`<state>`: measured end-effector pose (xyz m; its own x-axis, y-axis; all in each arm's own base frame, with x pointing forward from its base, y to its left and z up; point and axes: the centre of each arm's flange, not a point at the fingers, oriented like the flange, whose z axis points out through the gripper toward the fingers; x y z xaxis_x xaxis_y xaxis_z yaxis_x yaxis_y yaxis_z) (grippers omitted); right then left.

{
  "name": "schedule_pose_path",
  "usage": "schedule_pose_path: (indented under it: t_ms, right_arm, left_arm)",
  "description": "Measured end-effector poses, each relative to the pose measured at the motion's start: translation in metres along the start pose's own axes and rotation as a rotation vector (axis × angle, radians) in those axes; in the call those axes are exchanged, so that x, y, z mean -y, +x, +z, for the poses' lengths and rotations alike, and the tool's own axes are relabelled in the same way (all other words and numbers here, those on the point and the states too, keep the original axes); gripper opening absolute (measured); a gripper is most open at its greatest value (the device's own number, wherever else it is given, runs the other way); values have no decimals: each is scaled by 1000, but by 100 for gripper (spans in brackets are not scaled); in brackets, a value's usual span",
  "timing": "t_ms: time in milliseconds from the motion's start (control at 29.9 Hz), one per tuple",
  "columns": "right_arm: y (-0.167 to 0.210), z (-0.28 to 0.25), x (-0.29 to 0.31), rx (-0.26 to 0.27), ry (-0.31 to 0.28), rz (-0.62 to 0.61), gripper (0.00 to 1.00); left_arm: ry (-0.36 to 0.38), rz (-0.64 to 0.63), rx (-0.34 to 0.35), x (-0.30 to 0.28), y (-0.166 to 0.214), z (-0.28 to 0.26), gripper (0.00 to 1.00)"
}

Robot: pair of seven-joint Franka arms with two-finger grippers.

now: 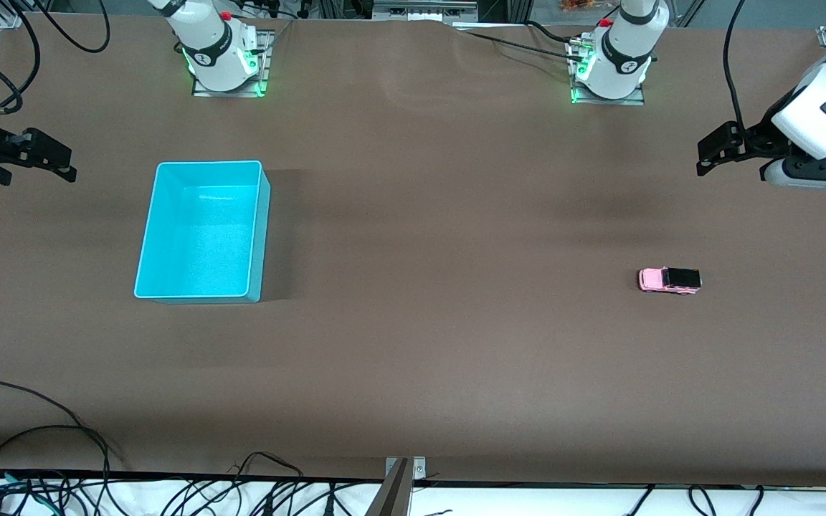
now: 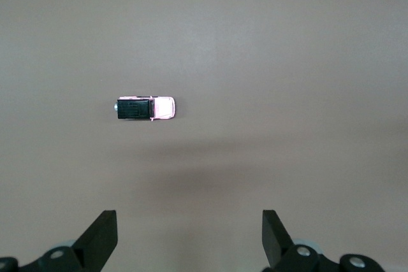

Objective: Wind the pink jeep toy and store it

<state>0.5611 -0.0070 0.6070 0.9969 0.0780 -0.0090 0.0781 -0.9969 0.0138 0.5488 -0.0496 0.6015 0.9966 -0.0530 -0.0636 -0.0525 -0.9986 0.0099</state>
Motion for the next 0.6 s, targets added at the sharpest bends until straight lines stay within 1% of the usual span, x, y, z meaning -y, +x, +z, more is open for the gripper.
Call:
schedule_pose_path:
  t_ms: [100,200,434,601]
  right_arm:
    - [0,0,0,0,0,0,100]
    - [0,0,0,0,0,0,100]
    - [0,0,0,0,0,1,100]
    - [0,0,-1,0,0,1,100]
  left_arm:
    - [21,3,21,1,8,13,100]
    - [26,6,33,0,14,23,100]
    - [26,6,-4,0,18,6,100]
    - [27,20,-16,2,17,-1,100]
